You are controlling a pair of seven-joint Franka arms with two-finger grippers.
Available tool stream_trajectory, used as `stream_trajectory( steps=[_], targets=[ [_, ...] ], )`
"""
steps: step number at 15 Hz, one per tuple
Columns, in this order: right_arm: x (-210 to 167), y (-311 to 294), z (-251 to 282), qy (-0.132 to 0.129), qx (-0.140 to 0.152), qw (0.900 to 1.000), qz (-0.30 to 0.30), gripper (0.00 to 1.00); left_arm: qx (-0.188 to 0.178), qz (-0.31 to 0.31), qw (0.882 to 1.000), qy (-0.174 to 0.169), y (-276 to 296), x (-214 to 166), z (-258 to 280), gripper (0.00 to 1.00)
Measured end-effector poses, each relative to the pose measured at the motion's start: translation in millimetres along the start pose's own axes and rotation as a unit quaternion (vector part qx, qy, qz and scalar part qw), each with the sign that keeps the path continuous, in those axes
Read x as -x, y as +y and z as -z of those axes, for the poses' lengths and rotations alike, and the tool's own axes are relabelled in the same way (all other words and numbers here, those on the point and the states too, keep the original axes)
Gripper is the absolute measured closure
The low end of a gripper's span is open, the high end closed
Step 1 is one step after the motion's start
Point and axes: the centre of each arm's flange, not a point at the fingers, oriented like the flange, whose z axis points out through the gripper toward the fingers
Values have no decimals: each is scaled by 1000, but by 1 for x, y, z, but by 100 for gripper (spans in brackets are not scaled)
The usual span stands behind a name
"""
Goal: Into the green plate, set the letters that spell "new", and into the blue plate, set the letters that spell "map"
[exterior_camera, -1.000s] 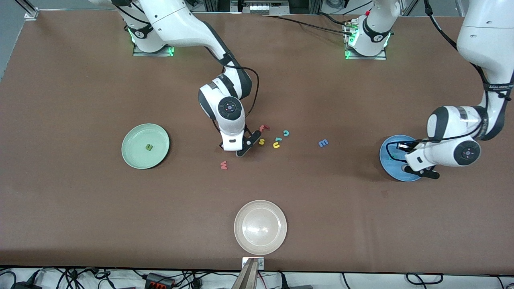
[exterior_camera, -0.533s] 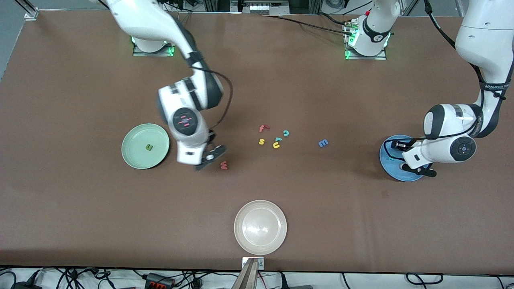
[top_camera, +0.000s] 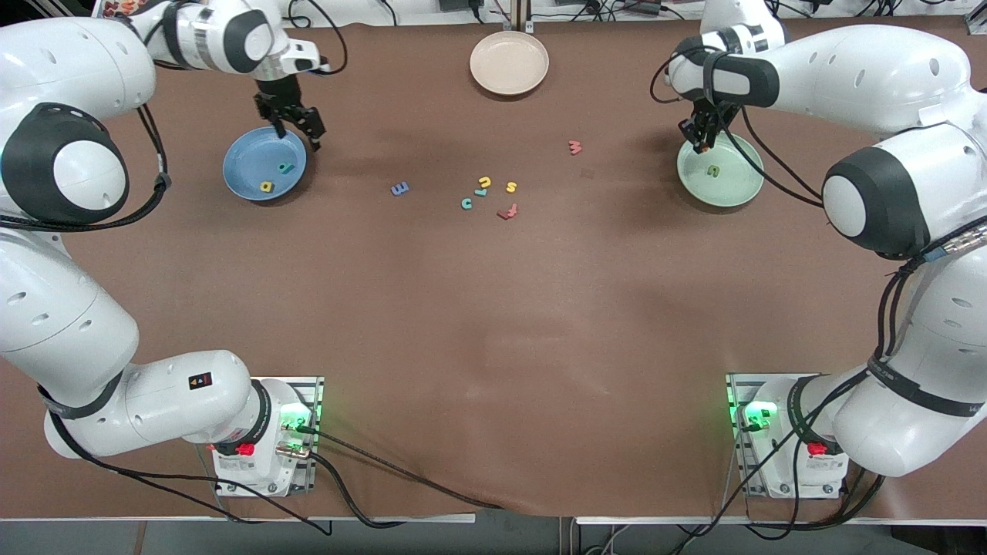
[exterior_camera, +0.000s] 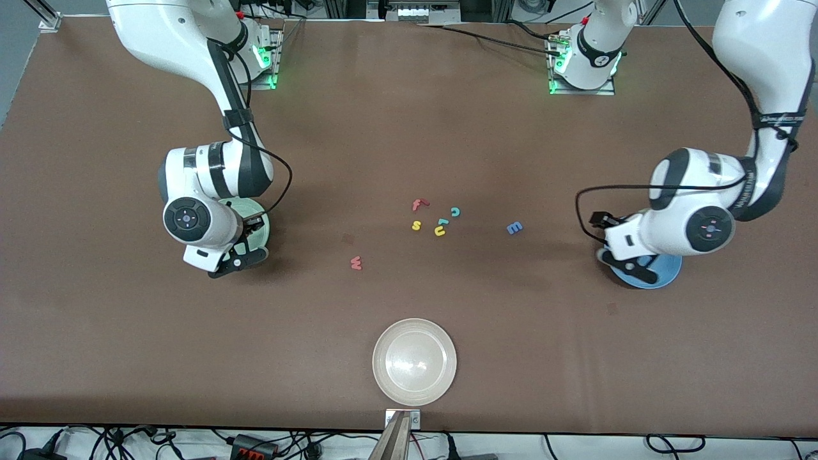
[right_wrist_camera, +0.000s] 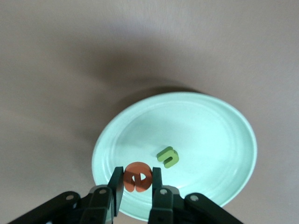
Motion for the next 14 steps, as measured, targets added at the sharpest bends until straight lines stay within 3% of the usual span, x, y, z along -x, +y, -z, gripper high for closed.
stream_trajectory(
  steps=[4, 6, 7, 11, 13, 14],
  targets=[
    [10, -1, -33, 4, 3, 1000, -2, 72, -12, -99, 995, 29, 102, -43, -16, 0],
    [12, -3, -38, 1, 3, 1000, -2, 72, -38, -147, 987, 44, 147, -55, -39, 0],
    [12, -4, -38, 1, 2, 1000, -3, 67, -50, -164, 984, 52, 158, -57, -50, 0],
    [11, -5, -29, 10, 2, 1000, -13, 32, -61, -195, 976, 81, 166, -55, -92, 0],
    [6, -7, -9, 29, 2, 999, -17, 16, -57, -201, 974, 87, 169, -50, -110, 0],
    [2, -9, 7, 44, 3, 999, -20, 2, -57, -206, 973, 91, 171, -47, -116, 0]
  ],
)
